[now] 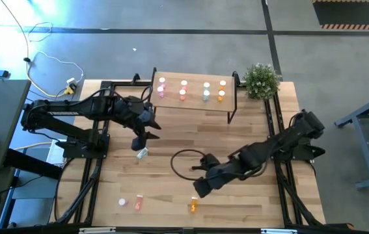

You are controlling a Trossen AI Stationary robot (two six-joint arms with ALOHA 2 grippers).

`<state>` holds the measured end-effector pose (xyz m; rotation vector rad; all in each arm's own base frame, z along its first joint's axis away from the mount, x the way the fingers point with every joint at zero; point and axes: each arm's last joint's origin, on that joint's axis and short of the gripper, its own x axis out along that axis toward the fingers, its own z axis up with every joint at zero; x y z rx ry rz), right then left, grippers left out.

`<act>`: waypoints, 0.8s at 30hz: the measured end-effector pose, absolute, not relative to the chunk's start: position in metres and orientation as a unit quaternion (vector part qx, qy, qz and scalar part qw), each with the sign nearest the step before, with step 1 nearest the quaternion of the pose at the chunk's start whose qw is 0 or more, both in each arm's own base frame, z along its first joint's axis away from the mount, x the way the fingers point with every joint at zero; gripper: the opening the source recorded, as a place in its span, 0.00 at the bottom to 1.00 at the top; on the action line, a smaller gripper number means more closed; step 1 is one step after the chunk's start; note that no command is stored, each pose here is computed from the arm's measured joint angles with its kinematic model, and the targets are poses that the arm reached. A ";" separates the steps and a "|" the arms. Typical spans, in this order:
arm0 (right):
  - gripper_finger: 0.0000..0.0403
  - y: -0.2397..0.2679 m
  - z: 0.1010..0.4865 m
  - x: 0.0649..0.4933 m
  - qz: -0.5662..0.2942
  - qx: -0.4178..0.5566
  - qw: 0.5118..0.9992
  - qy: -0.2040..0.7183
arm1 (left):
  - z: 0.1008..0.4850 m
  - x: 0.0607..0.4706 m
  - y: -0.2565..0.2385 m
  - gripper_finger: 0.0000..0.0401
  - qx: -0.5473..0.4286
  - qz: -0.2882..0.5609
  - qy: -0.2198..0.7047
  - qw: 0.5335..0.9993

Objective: Pick and place medicine bottles onto shelf by color
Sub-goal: Put the orange pill bottle aligned with the other orange pill bottle on the shelf

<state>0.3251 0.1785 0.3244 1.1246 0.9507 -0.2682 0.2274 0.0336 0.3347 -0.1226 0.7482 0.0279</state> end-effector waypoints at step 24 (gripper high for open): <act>0.45 0.215 0.203 0.370 -0.270 0.560 0.604 0.498 | 0.350 0.194 0.047 0.46 -0.008 0.028 0.353 0.935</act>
